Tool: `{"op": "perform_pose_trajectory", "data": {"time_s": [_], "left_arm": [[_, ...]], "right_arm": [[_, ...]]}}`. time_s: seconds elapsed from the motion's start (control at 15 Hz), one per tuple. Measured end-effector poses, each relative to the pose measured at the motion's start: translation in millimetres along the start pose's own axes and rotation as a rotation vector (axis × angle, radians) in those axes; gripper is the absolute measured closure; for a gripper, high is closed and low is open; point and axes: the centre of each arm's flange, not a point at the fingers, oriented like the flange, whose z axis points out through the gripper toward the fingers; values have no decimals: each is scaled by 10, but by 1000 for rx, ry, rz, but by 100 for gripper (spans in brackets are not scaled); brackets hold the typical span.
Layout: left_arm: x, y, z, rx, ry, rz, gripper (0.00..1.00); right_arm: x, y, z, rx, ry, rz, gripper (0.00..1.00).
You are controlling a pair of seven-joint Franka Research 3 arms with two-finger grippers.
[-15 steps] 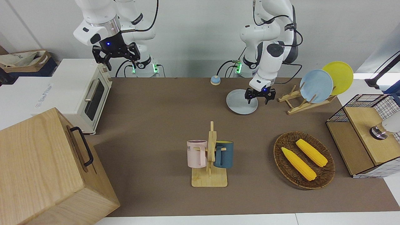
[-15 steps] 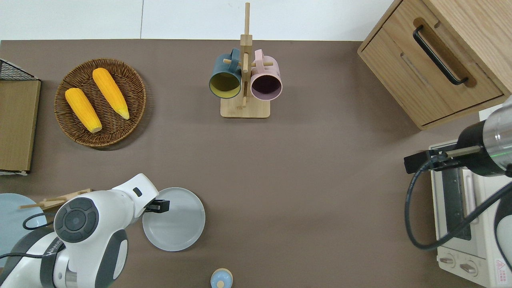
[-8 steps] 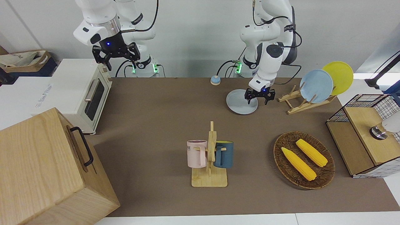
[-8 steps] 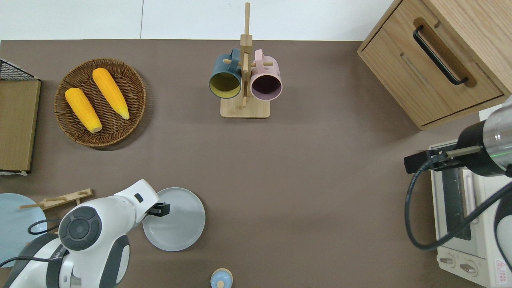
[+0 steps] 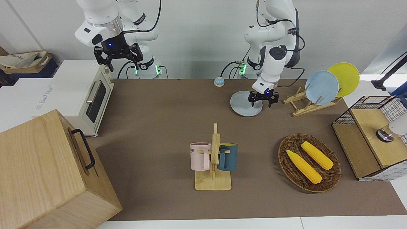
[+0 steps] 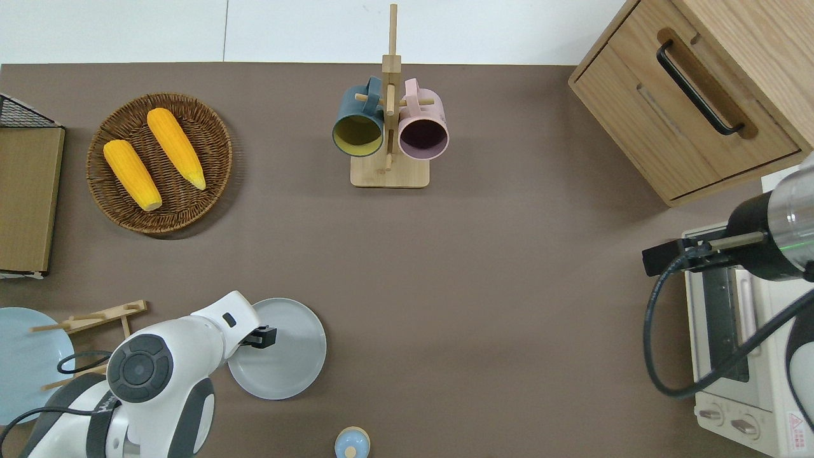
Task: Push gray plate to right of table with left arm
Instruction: 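Push the gray plate with the left gripper toward the oven side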
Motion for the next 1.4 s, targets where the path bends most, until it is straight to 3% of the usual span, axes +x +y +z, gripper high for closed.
{"op": "perform_pose_trajectory", "data": {"time_s": [0.47,0.73,1.07,1.4], "left_arm": [[14,29,154,-15,0,4,5],[19,27,192,-18,-3,4,50],[27,-1,166,-17,5,4,82],[21,33,163,-16,5,13,84]], "right_arm": [[0,0,0,0,0,0,1],[0,0,0,0,0,0,1],[0,0,0,0,0,0,1],[0,0,0,0,0,0,1]]}}
